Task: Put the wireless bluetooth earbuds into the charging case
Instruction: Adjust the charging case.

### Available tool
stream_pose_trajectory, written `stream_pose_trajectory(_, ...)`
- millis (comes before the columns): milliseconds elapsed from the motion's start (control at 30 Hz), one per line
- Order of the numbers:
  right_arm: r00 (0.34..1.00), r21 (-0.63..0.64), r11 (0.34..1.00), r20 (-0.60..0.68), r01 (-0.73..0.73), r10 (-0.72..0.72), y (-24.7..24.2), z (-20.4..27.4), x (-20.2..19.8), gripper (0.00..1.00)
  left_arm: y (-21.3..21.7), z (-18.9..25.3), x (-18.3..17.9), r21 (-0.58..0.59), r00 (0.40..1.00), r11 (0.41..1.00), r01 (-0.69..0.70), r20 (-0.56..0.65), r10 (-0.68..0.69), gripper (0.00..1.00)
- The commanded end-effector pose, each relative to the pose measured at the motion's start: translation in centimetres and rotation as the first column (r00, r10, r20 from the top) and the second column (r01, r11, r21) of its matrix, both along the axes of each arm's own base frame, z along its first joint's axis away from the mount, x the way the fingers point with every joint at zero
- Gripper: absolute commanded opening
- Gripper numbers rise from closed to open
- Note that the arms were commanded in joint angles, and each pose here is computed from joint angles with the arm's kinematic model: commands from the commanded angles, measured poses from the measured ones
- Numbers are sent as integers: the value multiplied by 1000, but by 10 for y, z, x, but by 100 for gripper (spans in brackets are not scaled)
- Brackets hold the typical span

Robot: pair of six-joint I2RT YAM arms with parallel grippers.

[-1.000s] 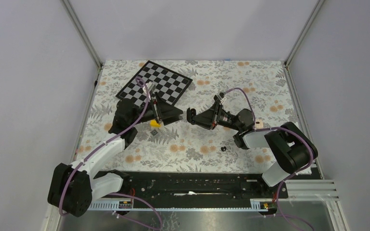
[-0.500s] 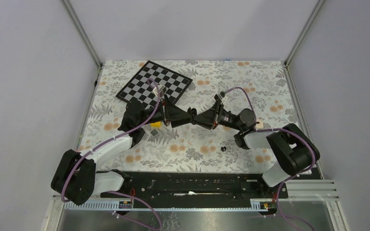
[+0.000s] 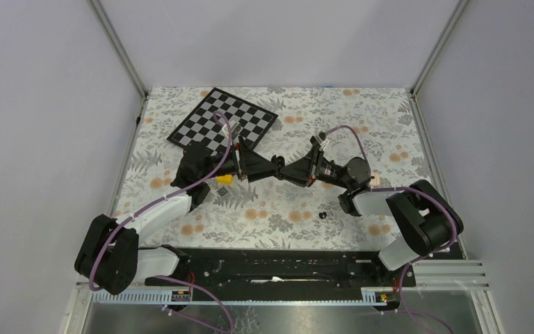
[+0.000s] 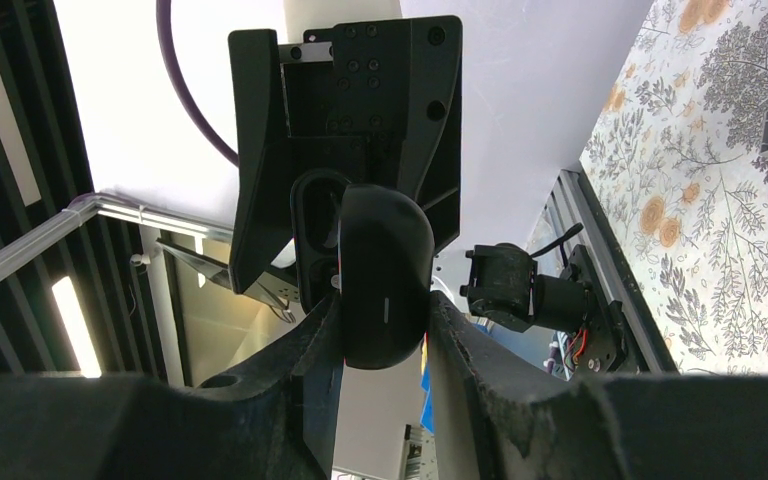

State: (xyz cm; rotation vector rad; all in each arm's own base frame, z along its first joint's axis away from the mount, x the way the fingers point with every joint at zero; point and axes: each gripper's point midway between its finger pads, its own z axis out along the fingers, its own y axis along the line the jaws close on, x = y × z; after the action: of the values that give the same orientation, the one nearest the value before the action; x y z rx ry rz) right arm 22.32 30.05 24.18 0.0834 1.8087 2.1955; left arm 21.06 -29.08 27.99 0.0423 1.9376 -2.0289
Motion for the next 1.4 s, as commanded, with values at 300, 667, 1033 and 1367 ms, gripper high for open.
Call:
stream_pose_trajectory(300,979,89,995,200,-40,22,-9,34,-24,0,-5,18,13,23,994,999,-26,107,23,54)
stream_pose_trajectory(667,979,90,995,202,-41,22,-9,35,-24,0,-7,11,16,74,995,997,-28,101,20,46)
stream_pose_trajectory(1033,978,-95,992,198,78,-57,-3,15,-8,0,10,6,30,303,971,936,-177,208,117,76)
stream_pose_trajectory(1367,929,-816,443,324,371,-181,-62,-42,33,0,36,9,36,427,938,848,-314,279,207,76)
